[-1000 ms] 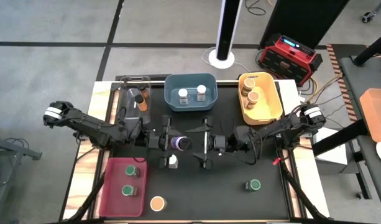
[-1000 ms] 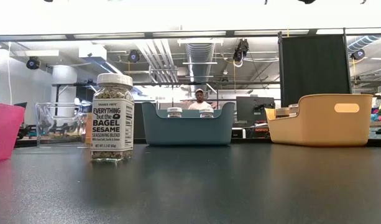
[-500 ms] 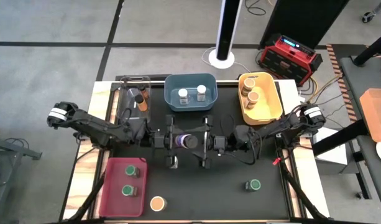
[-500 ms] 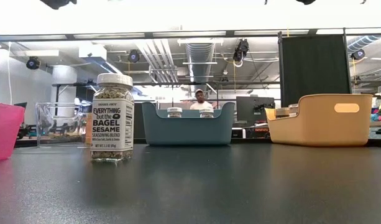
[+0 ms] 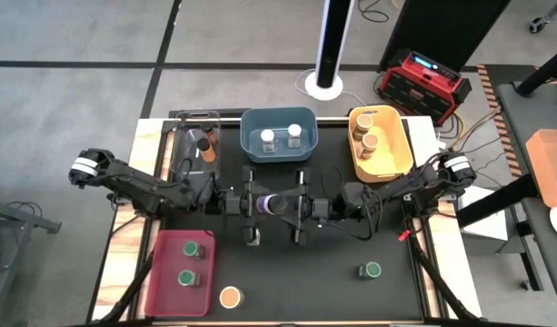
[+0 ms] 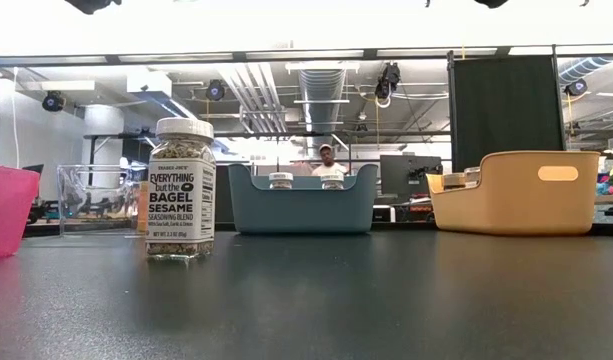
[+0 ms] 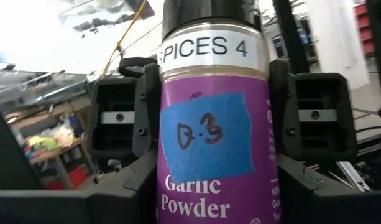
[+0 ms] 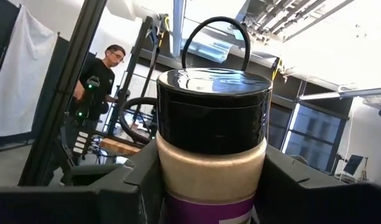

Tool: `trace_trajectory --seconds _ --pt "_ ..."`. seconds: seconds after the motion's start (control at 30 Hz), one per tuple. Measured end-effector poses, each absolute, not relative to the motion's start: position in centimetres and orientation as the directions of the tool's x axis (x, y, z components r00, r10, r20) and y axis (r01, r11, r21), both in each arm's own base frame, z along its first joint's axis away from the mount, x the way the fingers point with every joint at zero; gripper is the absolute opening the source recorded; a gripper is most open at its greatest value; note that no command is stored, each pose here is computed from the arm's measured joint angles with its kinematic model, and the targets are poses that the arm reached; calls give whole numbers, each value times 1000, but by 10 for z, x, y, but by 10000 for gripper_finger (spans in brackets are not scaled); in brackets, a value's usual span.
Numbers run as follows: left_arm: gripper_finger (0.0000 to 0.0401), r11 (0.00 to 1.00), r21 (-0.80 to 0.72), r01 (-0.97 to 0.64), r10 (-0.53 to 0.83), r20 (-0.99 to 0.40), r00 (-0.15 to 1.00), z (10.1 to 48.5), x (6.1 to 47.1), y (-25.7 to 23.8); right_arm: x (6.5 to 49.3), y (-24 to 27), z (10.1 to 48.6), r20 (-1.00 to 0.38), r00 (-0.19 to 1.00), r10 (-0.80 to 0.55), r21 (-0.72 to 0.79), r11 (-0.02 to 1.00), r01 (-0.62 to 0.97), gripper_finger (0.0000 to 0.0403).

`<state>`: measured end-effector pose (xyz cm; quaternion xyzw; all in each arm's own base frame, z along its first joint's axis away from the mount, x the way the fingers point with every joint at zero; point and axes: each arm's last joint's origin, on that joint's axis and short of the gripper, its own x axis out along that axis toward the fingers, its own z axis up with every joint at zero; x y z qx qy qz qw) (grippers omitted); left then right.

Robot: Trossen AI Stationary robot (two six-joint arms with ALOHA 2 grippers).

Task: Sort spices by type
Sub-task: Put the black seasoning bottle into the transparent bin

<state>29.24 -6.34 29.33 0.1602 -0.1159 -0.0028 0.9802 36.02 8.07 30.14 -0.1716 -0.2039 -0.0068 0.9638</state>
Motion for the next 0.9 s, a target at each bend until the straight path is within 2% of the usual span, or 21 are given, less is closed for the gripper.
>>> trace_trajectory --seconds 0.27,0.43,0.7,0.9 --pt "245 956 291 -49 11 132 991 286 293 -62 359 79 303 372 928 9 -337 933 126 185" --pt "279 953 293 -76 76 12 997 274 293 -60 350 76 313 311 949 -49 -321 934 154 181" --pt "291 964 263 -48 75 -93 993 265 292 -61 326 70 330 129 983 -128 -308 938 162 182" --pt "290 961 266 -73 116 -147 982 269 282 -58 299 74 330 -73 956 -284 -364 900 239 182"
